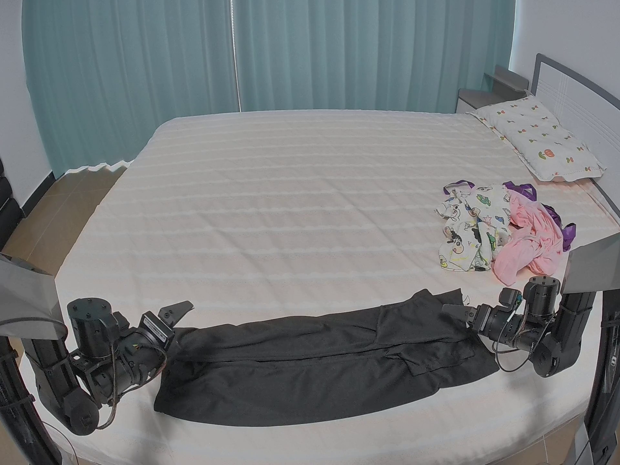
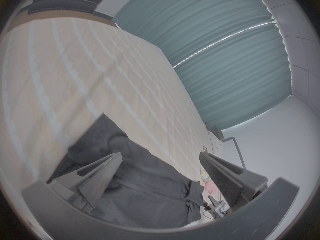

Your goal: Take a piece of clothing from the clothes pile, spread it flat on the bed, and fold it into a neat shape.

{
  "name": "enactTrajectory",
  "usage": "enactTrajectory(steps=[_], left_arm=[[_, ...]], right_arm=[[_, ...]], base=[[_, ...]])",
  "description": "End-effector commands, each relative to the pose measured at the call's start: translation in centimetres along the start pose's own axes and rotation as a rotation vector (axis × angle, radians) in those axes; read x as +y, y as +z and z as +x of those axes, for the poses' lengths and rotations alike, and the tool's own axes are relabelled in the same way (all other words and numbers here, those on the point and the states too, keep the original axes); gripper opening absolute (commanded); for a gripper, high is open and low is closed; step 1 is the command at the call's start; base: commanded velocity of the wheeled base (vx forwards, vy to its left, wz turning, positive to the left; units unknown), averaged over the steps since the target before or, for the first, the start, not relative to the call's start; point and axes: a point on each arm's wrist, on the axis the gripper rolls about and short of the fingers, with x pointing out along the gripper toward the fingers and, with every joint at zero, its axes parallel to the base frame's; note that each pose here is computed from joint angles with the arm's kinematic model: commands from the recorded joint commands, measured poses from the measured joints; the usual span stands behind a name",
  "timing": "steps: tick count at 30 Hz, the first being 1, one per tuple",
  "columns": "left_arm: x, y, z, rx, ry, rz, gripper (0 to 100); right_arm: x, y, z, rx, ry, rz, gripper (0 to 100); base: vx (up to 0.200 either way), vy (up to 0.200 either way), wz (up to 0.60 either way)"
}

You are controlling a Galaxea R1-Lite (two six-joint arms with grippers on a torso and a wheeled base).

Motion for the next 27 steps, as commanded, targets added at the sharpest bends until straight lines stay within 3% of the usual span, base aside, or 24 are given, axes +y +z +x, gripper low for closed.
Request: enactTrajectory(steps=[1,6,27], left_arm=[[-0.7,-1.5,1.0,0.037,-0.025,-0.015,100],[0.6,-2.7,2.4,0.049,0.054,-0.008,100],[1.0,-4.4,1.7,0.054,0.118,0.040,100]], right_arm=[[0.0,0.0,0.0,0.000,0.000,0.001,100],[-0.1,-0.2,0.2,0.008,0.000,0.004,100],[-0.3,-0.8,0.6,0.028,-0.003,0.011,100]], base=[[0.000,0.000,0.00],[0.000,0.000,0.00],[0.000,0.000,0.00]])
